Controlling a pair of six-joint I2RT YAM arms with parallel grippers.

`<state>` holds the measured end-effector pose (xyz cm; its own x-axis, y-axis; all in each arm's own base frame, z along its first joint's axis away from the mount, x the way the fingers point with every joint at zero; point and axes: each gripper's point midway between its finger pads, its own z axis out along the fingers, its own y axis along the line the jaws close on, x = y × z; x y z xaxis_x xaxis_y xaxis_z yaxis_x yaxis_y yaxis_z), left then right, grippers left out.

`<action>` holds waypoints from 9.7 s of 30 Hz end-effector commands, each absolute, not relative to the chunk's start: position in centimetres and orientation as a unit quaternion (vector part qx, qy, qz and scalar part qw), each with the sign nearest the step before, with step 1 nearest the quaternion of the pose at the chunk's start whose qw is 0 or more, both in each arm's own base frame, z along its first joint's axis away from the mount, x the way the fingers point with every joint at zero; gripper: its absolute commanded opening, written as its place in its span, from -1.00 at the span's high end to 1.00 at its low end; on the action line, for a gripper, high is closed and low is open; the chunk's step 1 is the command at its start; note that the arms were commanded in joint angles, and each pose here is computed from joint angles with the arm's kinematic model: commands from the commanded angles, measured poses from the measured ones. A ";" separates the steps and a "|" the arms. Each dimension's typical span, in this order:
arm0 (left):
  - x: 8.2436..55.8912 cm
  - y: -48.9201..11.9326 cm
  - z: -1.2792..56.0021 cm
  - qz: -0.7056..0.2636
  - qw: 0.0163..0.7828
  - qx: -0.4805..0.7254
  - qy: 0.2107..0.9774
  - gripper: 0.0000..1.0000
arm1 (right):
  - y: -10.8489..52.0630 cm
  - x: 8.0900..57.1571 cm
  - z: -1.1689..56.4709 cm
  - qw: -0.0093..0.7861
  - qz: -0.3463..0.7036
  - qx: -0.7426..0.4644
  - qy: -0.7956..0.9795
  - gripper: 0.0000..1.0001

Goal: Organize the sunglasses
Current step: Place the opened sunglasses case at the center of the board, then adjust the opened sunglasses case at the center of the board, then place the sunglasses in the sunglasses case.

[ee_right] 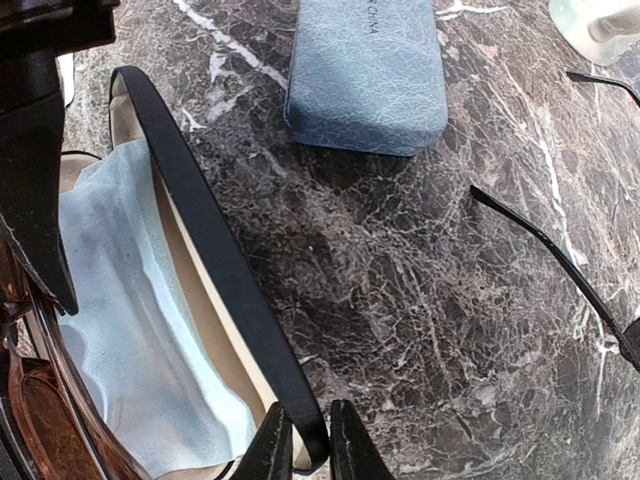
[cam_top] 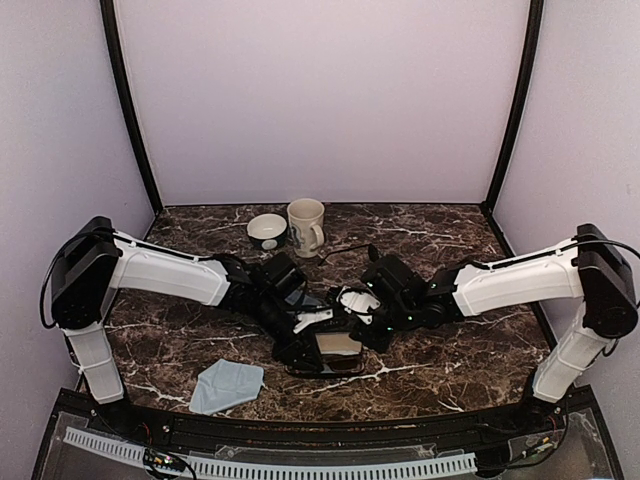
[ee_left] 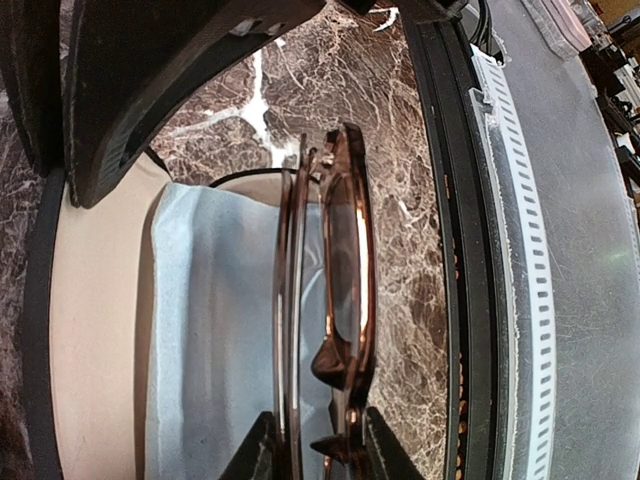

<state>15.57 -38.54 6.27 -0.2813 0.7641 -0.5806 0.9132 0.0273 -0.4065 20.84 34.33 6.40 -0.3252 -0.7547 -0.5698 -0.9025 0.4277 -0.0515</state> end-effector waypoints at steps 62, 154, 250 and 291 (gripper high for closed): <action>17.3 -37.2 8.2 -0.369 0.159 0.565 0.721 0.53 | 31.6 18.0 5.8 0.150 0.279 -0.192 0.929 0.30; 16.3 -39.5 8.2 -0.394 0.159 0.537 0.729 0.55 | 31.7 16.3 3.2 0.168 0.272 -0.195 0.927 0.62; 13.1 -38.5 2.3 -0.366 0.101 0.548 0.746 0.47 | 35.2 14.2 7.0 0.208 0.401 -0.322 0.832 0.01; 13.6 -38.9 2.9 -0.348 0.122 0.537 0.759 0.31 | 32.4 13.2 5.0 0.171 0.390 -0.197 0.883 0.28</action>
